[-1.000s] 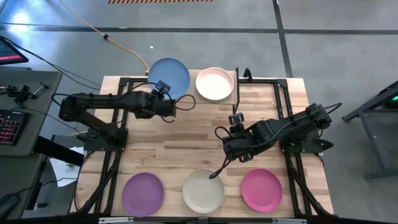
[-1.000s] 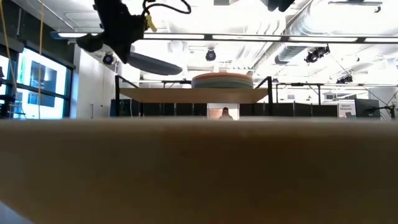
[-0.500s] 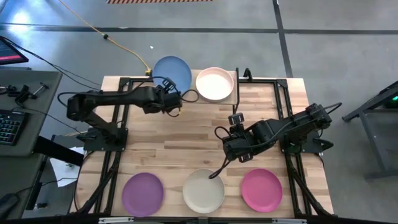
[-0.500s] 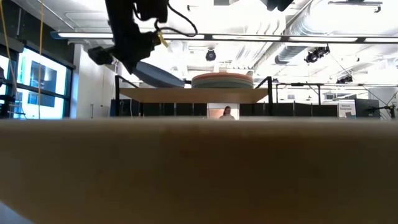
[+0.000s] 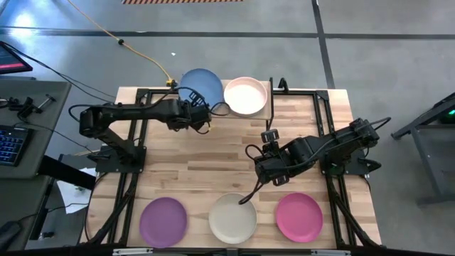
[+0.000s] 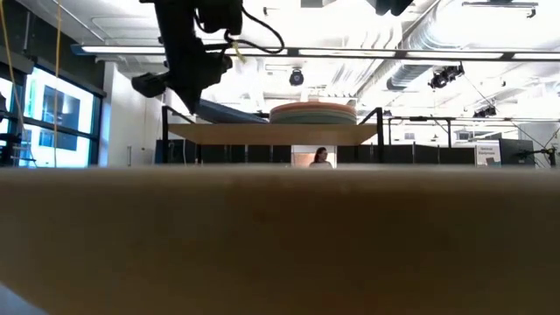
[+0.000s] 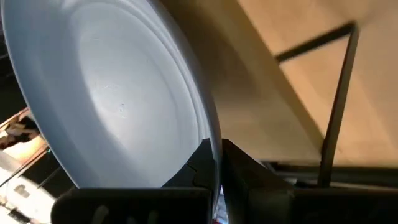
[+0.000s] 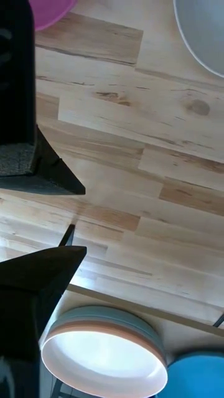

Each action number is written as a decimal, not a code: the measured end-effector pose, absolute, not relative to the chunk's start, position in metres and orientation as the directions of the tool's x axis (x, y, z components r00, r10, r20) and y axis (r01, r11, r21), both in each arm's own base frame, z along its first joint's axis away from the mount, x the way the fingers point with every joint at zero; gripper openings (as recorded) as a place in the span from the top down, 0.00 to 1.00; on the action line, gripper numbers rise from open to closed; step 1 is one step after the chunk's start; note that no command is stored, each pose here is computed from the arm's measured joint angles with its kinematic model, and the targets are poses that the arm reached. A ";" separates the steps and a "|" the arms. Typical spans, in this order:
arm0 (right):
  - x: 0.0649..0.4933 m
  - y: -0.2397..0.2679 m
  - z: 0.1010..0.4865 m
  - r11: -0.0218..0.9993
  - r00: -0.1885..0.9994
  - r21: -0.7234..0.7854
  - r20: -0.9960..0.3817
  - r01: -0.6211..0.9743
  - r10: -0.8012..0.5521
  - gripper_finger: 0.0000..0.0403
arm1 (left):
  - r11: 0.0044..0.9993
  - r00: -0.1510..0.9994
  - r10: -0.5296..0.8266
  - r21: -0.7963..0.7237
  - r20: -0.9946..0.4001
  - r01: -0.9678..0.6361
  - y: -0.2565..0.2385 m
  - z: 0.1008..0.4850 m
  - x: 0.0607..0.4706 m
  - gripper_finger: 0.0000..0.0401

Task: Place and stack plates onto a shelf
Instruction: Put the blue plate onto the shelf, then adjust the right stack on the shelf

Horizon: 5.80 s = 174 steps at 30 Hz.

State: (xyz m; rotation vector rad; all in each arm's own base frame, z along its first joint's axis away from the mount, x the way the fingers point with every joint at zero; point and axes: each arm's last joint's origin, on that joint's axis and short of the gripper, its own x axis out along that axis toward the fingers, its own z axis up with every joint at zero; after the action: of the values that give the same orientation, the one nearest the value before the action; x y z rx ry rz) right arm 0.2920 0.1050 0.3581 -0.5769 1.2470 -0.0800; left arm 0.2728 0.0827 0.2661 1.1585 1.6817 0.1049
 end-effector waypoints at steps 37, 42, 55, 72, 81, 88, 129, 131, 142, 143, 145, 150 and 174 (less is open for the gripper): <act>0.293 0.106 0.358 0.866 0.341 -0.434 -0.876 -0.250 -0.341 0.69 | 0.727 0.127 0.533 0.530 -0.836 0.436 0.094 0.285 0.291 1.00; 0.293 0.106 0.358 0.866 0.341 -0.434 -0.876 -0.250 -0.340 0.69 | 0.735 0.109 0.525 0.514 -0.844 0.442 0.096 0.276 0.297 1.00; 0.293 0.106 0.358 0.871 0.341 -0.430 -0.876 -0.237 -0.340 0.69 | 0.752 0.124 0.542 0.545 -0.831 0.371 0.097 0.277 0.299 0.94; 0.293 0.106 0.358 0.874 0.340 -0.428 -0.877 -0.230 -0.340 0.69 | 0.678 0.088 0.662 0.644 -0.745 0.353 0.100 0.282 0.298 0.77; 0.293 0.106 0.358 0.872 0.341 -0.430 -0.876 -0.234 -0.340 0.69 | 0.678 0.146 0.669 0.679 -0.729 0.282 0.095 0.303 0.284 0.77; 0.299 0.098 0.359 0.853 0.369 -0.483 -0.843 -0.199 -0.392 0.69 | 0.699 0.166 0.659 0.679 -0.734 0.225 0.093 0.310 0.279 0.77; 0.357 -0.128 0.340 0.913 0.444 -0.255 -0.811 0.318 -0.381 0.69 | 0.934 0.332 0.342 0.358 -0.879 -0.013 -0.024 0.329 0.213 0.77; 0.362 -0.126 0.335 0.922 0.448 -0.242 -0.818 0.302 -0.362 0.69 | 0.934 0.320 0.345 0.358 -0.882 -0.021 -0.024 0.326 0.212 0.77; 0.376 -0.124 0.311 0.907 0.365 -0.304 -0.841 0.290 -0.399 0.69 | 0.934 0.319 0.347 0.356 -0.882 -0.030 -0.024 0.325 0.212 0.77; 0.376 -0.123 0.313 0.897 0.359 -0.326 -0.832 0.300 -0.422 0.69 | 0.934 0.319 0.347 0.356 -0.882 -0.030 -0.024 0.325 0.212 0.77; 0.373 -0.122 0.318 0.880 0.352 -0.356 -0.817 0.315 -0.457 0.69 | 0.934 0.319 0.347 0.356 -0.882 -0.030 -0.024 0.325 0.212 0.77; 0.365 -0.120 0.335 0.888 0.421 -0.309 -0.794 0.342 -0.439 0.69 | 0.933 0.320 0.348 0.358 -0.881 -0.031 -0.024 0.325 0.212 0.77; 0.373 -0.118 0.315 0.911 0.370 -0.243 -0.855 0.334 -0.364 0.69 | 0.934 0.322 0.347 0.357 -0.881 -0.032 -0.024 0.326 0.212 0.77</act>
State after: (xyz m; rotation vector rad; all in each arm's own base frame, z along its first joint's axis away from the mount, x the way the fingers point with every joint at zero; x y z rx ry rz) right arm 0.3730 -0.1177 0.3150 -0.0305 1.1043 -0.4480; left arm 0.2119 -0.0238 0.3255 0.2964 1.2224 0.2540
